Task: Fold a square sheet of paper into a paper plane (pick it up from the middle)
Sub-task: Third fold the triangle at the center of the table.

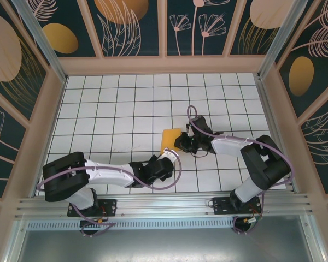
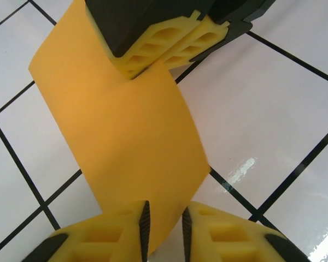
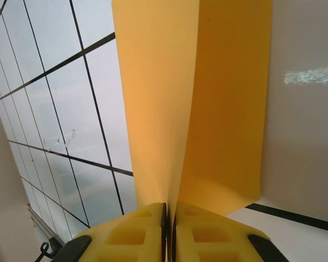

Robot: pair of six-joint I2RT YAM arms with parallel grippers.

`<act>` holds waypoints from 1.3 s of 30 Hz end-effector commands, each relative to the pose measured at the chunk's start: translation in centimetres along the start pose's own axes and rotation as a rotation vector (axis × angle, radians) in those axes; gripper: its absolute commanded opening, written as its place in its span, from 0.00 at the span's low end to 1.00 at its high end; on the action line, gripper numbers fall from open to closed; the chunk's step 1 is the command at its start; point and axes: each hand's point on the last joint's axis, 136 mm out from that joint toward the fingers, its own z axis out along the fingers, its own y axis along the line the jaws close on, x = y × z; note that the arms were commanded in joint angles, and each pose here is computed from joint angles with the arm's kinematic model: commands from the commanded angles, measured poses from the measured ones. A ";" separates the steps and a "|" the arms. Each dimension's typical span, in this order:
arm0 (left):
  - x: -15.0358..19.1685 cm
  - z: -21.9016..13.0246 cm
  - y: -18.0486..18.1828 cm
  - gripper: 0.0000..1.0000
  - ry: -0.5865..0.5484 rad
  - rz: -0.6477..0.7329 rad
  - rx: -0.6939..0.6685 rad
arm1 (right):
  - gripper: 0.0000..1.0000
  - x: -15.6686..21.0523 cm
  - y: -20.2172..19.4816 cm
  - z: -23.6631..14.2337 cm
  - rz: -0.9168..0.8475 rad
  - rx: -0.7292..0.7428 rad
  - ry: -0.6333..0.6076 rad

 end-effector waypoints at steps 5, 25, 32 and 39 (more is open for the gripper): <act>-0.9 -0.8 -0.4 0.11 -0.046 -0.005 0.038 | 0.15 -0.3 0.4 0.0 -0.022 0.001 0.013; -0.7 -0.6 -2.1 0.00 -0.034 -0.022 0.129 | 0.14 -4.2 2.5 -3.5 -0.107 -0.042 -0.071; -0.5 -0.5 -2.0 0.00 -0.018 -0.038 0.150 | 0.11 -4.0 3.1 -0.6 -0.181 0.013 0.022; -0.7 -0.4 -1.9 0.00 -0.009 -0.115 0.226 | 0.10 -3.9 1.2 1.9 -0.220 0.076 0.095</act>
